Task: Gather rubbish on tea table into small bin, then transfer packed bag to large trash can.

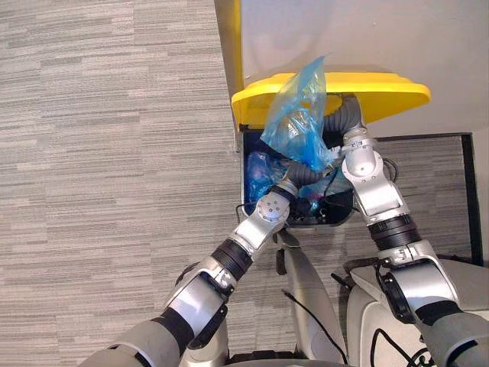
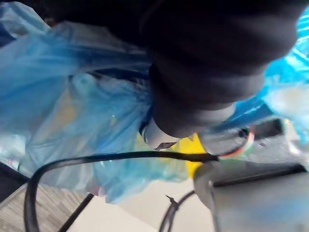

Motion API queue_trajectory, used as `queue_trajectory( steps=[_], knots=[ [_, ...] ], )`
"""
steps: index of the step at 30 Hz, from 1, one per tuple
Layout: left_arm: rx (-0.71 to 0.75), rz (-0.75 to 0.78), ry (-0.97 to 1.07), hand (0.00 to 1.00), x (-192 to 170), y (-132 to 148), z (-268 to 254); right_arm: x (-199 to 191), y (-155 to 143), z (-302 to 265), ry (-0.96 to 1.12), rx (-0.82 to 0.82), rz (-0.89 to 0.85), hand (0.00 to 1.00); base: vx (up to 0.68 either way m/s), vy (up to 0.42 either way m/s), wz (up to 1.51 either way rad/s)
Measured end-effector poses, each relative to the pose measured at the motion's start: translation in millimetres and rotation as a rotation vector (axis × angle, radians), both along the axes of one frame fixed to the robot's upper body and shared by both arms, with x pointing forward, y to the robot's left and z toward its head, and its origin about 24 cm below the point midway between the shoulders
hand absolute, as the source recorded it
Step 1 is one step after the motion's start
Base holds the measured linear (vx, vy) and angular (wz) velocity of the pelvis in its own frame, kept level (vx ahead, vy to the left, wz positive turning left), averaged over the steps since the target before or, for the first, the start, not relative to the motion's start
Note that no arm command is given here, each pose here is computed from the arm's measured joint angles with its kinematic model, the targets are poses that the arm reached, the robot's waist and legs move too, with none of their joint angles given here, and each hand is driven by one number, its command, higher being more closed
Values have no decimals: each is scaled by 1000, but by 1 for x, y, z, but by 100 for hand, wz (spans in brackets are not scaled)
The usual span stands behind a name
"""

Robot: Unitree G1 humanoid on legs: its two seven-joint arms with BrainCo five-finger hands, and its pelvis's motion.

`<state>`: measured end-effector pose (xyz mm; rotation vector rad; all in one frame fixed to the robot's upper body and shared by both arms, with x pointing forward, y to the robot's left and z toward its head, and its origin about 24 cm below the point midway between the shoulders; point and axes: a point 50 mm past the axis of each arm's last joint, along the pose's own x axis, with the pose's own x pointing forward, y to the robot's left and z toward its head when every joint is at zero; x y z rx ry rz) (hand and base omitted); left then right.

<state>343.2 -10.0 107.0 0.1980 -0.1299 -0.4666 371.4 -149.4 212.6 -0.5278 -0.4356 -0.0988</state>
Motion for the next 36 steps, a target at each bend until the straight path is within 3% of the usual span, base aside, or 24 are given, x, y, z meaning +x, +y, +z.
queue_trajectory(
  steps=[9,10,27,36],
  knots=[
    [79,96,40,100,9,23,-16,-4,10,5,-32,17,33,0,38,-3,-9],
    [78,112,44,0,10,27,-17,-5,11,8,-48,16,39,0,38,14,-5],
    [102,206,113,0,13,51,-36,-19,14,30,-168,-60,52,0,17,1,-1],
    [89,230,151,0,3,62,-52,-27,11,11,-131,-91,62,0,15,-4,6]
  ],
)
